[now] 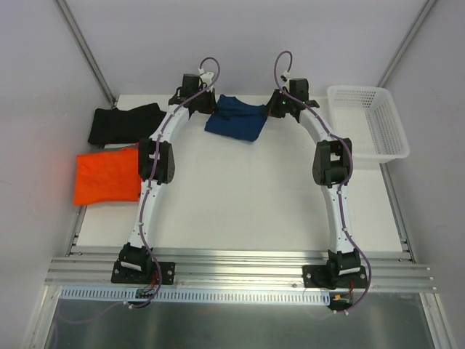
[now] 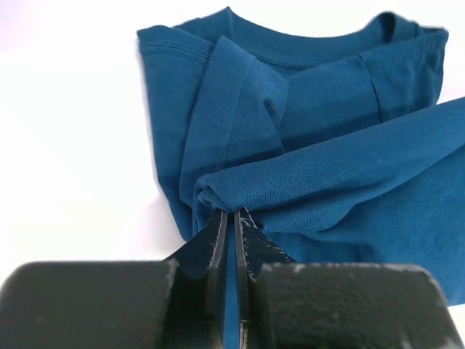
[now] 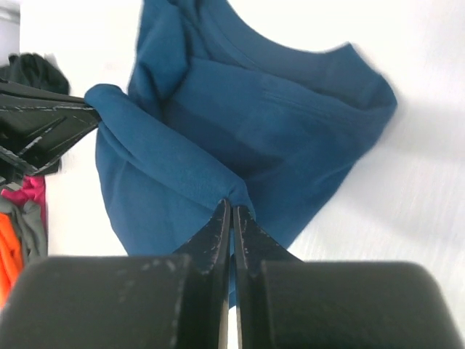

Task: Fold and stack the t-shirts
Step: Fold the tshirt

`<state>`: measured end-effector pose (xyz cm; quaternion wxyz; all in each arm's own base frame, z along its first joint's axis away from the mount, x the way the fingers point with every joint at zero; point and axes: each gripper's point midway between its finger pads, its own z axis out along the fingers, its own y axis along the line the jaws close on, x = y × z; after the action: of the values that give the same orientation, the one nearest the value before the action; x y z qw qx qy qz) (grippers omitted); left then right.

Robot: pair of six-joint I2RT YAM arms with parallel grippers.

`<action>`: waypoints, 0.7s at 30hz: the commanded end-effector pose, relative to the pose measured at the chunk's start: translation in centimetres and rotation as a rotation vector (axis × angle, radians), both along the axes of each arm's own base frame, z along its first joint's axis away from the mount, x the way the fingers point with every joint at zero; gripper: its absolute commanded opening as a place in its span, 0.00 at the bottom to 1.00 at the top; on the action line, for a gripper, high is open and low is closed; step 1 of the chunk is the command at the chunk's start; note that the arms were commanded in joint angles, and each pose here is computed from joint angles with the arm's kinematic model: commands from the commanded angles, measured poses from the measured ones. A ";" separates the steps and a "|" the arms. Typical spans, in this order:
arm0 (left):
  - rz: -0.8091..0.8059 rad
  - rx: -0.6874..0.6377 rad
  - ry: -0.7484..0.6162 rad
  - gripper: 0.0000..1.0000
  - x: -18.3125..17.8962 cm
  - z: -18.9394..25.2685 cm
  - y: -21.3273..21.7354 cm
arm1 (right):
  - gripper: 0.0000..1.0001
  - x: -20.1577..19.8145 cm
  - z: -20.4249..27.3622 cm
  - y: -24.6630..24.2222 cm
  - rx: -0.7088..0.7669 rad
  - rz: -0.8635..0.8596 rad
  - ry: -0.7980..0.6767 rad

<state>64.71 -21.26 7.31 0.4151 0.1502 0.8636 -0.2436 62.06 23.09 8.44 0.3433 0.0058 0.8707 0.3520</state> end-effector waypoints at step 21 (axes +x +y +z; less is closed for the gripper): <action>-0.125 -0.067 -0.085 0.00 -12.1 18.2 1.0 | 0.00 -8.2 13.4 -0.5 0.084 0.072 -0.010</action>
<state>56.52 -20.61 17.91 0.4159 0.1710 0.8511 -0.2711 56.70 23.04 12.82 0.3058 0.0041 0.8772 0.3702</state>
